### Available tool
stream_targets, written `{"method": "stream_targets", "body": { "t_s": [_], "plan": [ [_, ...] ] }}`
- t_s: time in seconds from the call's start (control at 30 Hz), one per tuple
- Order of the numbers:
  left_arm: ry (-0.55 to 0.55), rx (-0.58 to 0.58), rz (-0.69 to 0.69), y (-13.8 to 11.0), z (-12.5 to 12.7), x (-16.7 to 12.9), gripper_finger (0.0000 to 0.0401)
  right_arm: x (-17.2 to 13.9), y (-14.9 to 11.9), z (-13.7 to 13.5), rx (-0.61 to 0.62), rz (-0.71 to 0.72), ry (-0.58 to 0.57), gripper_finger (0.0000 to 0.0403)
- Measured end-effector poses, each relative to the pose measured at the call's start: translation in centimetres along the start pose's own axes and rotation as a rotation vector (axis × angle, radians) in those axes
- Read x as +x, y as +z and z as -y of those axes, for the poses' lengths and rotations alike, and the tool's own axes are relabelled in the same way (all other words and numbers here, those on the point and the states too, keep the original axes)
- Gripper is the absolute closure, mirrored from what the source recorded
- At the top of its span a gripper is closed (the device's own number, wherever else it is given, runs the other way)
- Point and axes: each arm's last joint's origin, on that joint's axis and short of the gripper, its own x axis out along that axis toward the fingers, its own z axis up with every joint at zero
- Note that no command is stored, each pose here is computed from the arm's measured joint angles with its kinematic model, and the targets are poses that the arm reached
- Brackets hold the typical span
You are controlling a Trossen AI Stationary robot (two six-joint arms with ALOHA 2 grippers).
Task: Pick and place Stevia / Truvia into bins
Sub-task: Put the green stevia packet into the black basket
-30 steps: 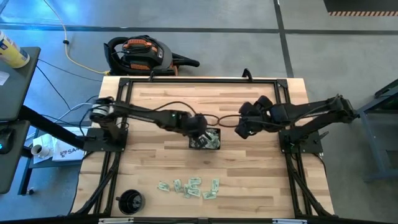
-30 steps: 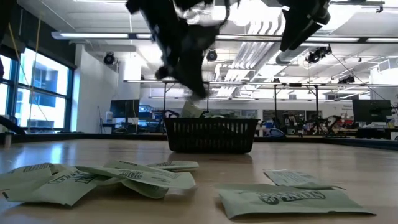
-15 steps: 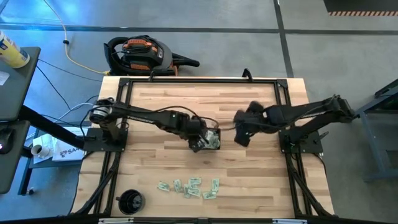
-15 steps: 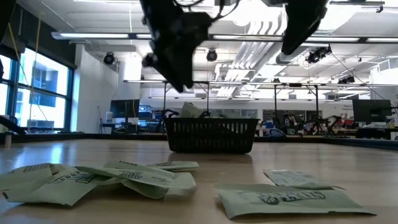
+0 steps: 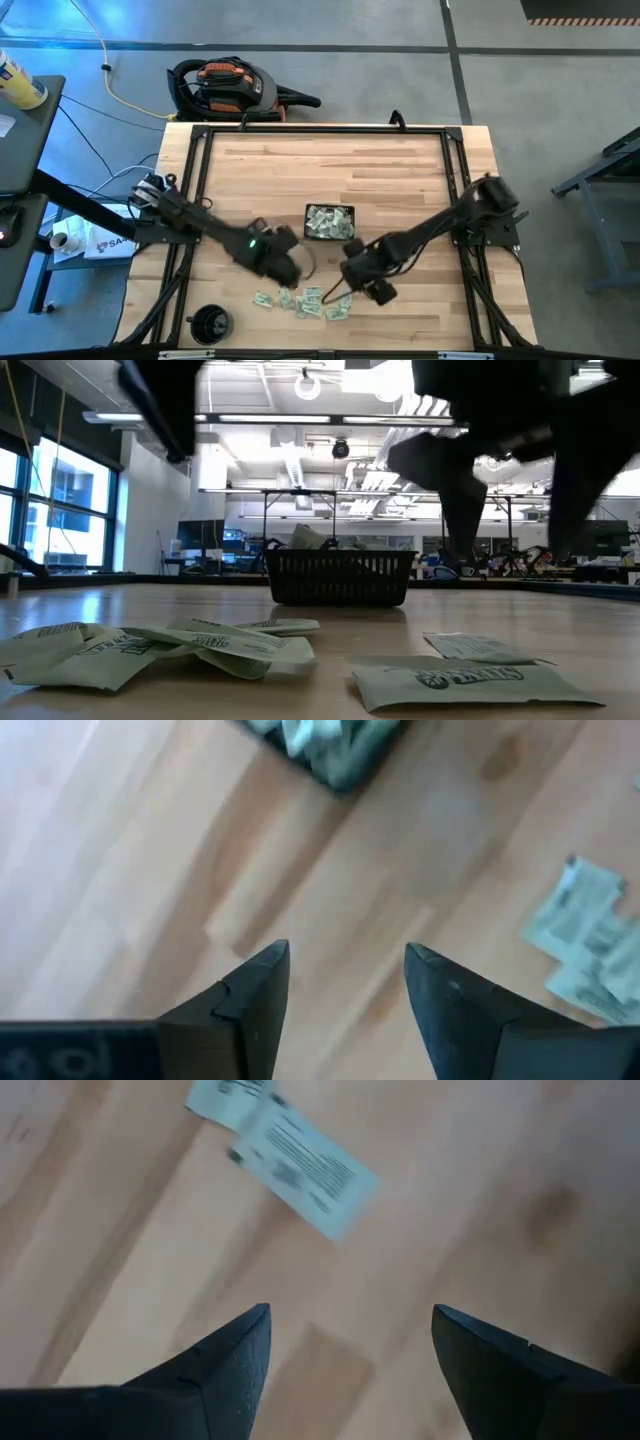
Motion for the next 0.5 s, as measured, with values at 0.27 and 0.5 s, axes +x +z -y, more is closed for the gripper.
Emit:
{"method": "stream_targets", "body": {
  "t_s": [0.27,0.5],
  "plan": [
    [0.049,-0.193,-0.009,-5.5,1.4,-2.5,0.0185,4.0,1.9,-1.6,-0.163,0.122,0.031,0.0137],
    [0.066,-0.339,-0.005,-9.2,1.8,-4.1,0.0192,6.2,2.5,-1.7,-0.196,0.166,0.006,0.0139]
  ]
}}
